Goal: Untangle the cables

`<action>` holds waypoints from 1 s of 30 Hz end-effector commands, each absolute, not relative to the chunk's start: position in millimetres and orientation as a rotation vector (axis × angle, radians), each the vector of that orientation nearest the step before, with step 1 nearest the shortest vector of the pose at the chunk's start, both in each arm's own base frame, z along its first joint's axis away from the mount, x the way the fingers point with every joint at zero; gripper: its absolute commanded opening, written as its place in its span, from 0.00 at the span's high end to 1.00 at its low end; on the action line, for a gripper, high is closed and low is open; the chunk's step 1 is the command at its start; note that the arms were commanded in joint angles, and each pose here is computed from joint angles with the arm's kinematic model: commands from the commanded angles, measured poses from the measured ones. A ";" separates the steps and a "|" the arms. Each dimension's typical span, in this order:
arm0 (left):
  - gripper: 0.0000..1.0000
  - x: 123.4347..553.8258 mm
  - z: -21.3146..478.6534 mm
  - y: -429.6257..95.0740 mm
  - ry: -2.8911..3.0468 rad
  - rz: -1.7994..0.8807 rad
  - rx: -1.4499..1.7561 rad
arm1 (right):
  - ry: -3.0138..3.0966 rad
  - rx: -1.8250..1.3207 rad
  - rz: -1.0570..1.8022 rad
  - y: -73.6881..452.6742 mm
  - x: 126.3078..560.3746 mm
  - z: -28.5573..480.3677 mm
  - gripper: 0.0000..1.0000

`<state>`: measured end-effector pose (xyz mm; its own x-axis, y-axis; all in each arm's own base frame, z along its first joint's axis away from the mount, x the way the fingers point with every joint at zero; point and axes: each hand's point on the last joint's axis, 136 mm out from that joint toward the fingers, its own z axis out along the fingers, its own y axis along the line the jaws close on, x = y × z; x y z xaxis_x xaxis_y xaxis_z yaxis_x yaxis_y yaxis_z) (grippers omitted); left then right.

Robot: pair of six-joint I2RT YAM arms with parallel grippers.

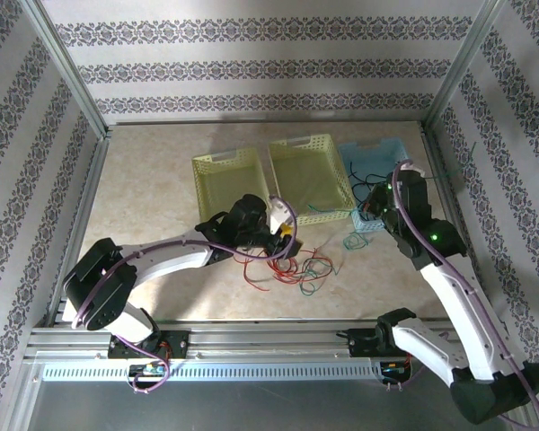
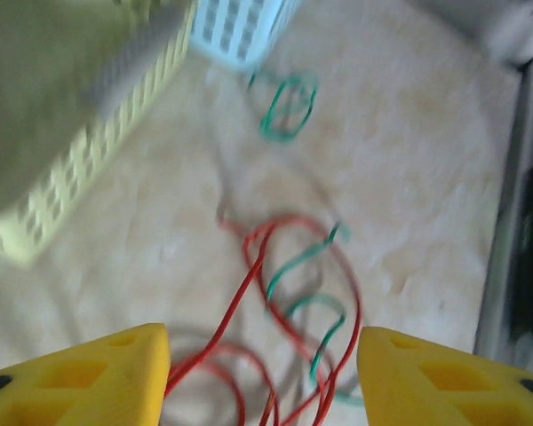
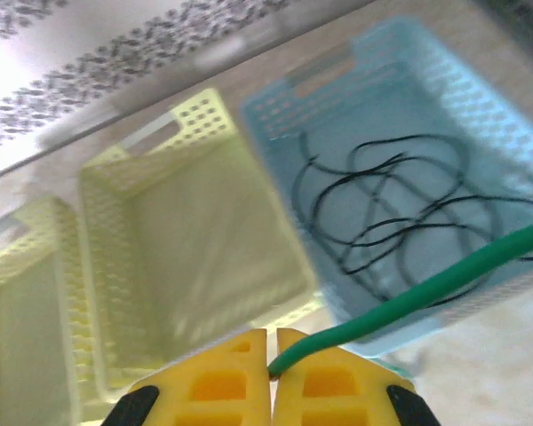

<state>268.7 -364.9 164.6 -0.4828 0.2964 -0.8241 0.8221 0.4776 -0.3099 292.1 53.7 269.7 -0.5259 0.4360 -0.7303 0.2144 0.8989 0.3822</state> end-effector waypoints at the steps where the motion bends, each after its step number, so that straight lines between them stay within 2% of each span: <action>1: 0.41 286.8 201.3 -381.1 1.874 -1.044 0.851 | 2.113 0.532 0.605 87.5 301.6 274.5 1.00; 6: 0.42 309.3 228.7 -390.9 1.769 -1.103 0.744 | 2.130 0.573 0.816 113.6 304.0 261.0 1.00; 9: 0.47 318.2 245.4 -392.9 1.718 -1.115 0.718 | 2.168 0.567 0.864 122.8 300.1 247.8 1.00; 19: 0.77 346.1 285.7 -388.8 1.627 -1.109 0.680 | 2.373 0.385 0.877 153.1 281.9 210.5 1.00; 25: 0.99 354.1 290.1 -397.6 1.636 -1.147 0.689 | 2.542 0.094 0.826 185.0 265.3 190.1 1.00; 30: 1.00 372.0 287.8 -401.4 1.649 -1.133 0.642 | 2.569 -0.137 0.949 221.5 251.3 194.8 1.00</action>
<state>359.8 -401.1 271.6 -0.3838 -0.0557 -0.9217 0.8263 0.4248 -0.3698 262.1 200.8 176.6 -0.9141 0.1657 -0.3700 -0.0850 0.8140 0.5745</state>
